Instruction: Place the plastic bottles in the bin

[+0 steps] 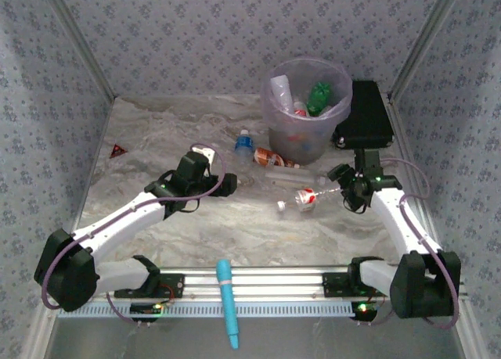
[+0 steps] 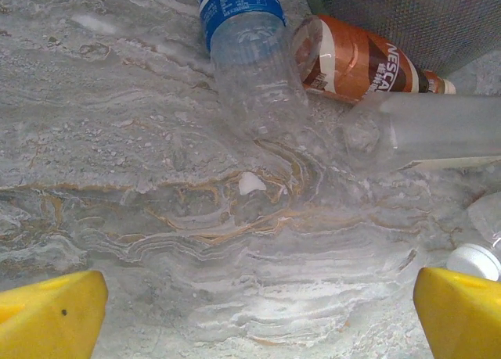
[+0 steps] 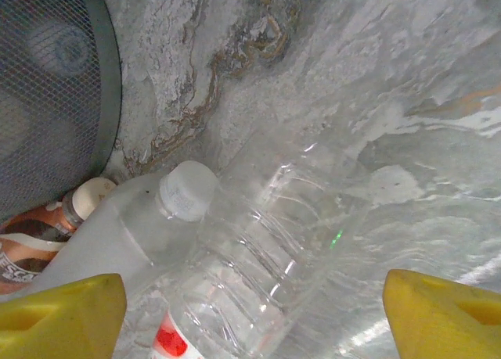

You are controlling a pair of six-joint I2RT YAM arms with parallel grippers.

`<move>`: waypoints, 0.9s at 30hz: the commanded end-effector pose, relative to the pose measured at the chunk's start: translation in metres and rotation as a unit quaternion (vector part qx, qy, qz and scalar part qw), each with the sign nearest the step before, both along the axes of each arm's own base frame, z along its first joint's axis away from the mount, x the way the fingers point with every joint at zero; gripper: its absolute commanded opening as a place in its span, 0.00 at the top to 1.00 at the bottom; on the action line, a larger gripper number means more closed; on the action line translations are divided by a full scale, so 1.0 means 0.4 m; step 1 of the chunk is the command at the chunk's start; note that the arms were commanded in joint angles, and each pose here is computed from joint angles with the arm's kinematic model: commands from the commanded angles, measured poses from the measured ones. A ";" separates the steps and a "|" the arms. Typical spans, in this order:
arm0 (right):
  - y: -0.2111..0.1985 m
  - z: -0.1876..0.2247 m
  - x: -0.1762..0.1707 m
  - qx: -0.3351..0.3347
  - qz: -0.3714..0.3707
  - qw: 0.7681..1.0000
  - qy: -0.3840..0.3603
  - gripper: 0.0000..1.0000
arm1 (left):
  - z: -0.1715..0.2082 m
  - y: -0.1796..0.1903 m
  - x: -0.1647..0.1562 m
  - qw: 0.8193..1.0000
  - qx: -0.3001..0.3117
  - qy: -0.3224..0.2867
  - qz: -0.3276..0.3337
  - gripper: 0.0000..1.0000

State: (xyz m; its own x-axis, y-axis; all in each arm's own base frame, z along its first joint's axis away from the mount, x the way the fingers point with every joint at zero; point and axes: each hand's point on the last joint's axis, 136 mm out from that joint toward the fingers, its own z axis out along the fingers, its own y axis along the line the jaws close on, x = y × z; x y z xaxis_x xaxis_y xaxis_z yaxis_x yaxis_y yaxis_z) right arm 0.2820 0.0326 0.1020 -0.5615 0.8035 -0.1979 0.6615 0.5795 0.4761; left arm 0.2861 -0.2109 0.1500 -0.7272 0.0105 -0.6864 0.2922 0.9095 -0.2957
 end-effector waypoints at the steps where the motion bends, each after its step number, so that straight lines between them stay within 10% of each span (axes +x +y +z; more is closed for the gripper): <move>1: 0.020 0.000 0.033 0.029 -0.014 0.999 -0.022 0.11 | 0.004 -0.006 0.007 1.000 -0.008 -0.006 -0.004 0.00; 27: 0.007 -0.146 0.027 -0.014 -0.023 0.999 0.031 0.27 | -0.003 0.022 0.006 1.000 -0.003 -0.009 0.019 0.00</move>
